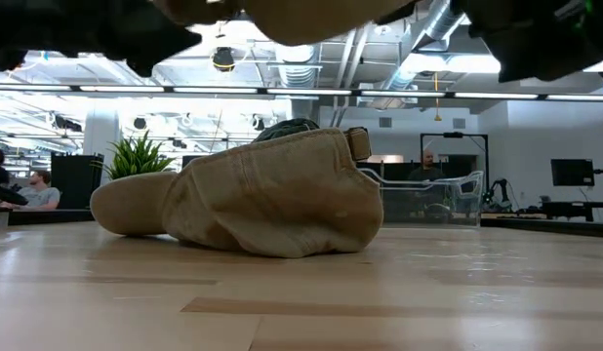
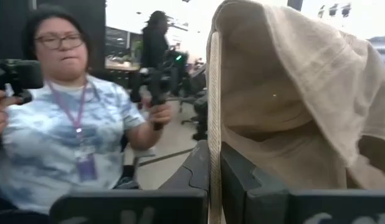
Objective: Pick & Place hat
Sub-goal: Put the brown cap into the right transparent bin
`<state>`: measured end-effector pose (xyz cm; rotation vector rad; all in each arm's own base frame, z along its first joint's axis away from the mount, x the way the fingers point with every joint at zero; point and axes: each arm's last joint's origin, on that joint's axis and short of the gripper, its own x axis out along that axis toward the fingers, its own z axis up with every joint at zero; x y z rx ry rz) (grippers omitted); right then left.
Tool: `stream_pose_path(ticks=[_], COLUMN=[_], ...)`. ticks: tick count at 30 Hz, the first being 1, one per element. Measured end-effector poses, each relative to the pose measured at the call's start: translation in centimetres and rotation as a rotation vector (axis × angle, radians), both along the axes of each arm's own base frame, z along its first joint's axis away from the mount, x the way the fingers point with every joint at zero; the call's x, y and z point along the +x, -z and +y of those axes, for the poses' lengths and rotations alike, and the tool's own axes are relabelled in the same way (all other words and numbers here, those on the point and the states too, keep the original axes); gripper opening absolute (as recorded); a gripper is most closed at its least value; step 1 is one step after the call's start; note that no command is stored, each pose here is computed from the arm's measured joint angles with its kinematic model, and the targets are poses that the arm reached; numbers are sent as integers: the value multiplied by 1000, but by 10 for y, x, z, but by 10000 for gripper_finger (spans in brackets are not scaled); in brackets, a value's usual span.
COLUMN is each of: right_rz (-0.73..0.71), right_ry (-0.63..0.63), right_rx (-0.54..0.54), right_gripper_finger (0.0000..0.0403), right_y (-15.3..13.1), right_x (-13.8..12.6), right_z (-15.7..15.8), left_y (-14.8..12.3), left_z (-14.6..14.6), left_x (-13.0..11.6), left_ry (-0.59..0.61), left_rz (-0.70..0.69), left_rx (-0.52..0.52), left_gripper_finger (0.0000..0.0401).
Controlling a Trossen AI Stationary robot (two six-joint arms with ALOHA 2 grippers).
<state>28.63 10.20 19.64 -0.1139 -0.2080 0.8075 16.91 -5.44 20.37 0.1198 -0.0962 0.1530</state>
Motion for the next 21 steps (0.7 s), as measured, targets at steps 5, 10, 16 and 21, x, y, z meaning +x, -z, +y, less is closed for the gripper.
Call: stream_pose_path(ticks=[5, 10, 16, 21], right_rz=[-6, 24, 43, 55], right_ry=[-36, -18, 8, 9], right_rx=[12, 27, 34, 43], right_gripper_finger=[4, 4, 4, 5], right_y=[14, 20, 23, 23], right_x=[3, 16, 26, 27], right_z=[14, 11, 3, 2], left_y=[-17, -33, -38, -44], left_z=[9, 8, -2, -10], left_x=[12, 34, 71, 100], left_ry=[-107, -139, -152, -194], left_rz=[-25, -26, 32, 58], left_rx=[53, 113, 200, 247], left_gripper_finger=[186, 186, 186, 186])
